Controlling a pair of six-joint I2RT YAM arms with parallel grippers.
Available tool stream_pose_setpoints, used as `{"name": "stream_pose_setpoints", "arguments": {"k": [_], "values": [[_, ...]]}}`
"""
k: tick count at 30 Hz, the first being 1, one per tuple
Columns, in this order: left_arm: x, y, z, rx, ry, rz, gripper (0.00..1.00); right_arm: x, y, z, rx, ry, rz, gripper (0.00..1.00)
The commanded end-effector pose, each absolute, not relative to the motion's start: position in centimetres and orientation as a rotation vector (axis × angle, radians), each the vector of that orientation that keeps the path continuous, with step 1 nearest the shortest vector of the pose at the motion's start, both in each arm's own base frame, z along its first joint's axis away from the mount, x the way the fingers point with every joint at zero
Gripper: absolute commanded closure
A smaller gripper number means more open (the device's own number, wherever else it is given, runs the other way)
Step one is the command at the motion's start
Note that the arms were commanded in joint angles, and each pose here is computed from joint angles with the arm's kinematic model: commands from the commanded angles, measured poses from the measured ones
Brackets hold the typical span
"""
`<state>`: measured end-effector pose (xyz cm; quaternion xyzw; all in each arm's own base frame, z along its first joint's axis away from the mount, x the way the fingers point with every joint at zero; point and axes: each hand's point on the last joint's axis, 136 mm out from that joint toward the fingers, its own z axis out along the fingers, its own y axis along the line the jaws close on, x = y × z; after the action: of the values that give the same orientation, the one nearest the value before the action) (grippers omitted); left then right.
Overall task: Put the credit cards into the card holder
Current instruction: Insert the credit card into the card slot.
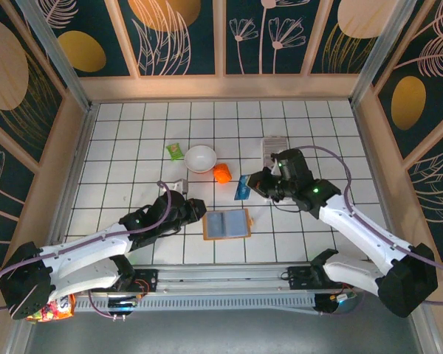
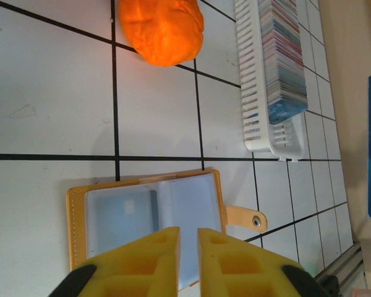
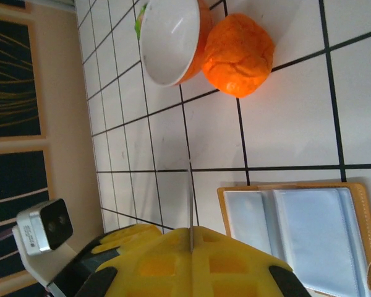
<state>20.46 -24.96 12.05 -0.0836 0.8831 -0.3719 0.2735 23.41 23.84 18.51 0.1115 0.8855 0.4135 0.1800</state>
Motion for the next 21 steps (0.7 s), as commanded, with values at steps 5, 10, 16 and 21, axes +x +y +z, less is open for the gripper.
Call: {"name": "stream_pose_setpoints", "arguments": {"k": [5,10,16,21], "values": [[19.8,-25.8,10.3,-0.185,2.454,-0.990,0.76,22.2,24.3,15.6,0.243,2.502,1.142,1.00],[19.6,-26.9,9.5,-0.124,2.506,-0.991,0.71,20.8,24.7,13.5,0.154,2.508,1.137,1.00],[19.4,-26.2,7.3,-0.137,2.563,-0.913,0.68,19.7,26.9,12.2,0.043,2.492,1.199,1.00],[19.3,-25.7,6.0,-0.151,2.590,-0.865,0.67,18.8,28.2,9.5,-0.022,2.573,1.128,1.00]]}}
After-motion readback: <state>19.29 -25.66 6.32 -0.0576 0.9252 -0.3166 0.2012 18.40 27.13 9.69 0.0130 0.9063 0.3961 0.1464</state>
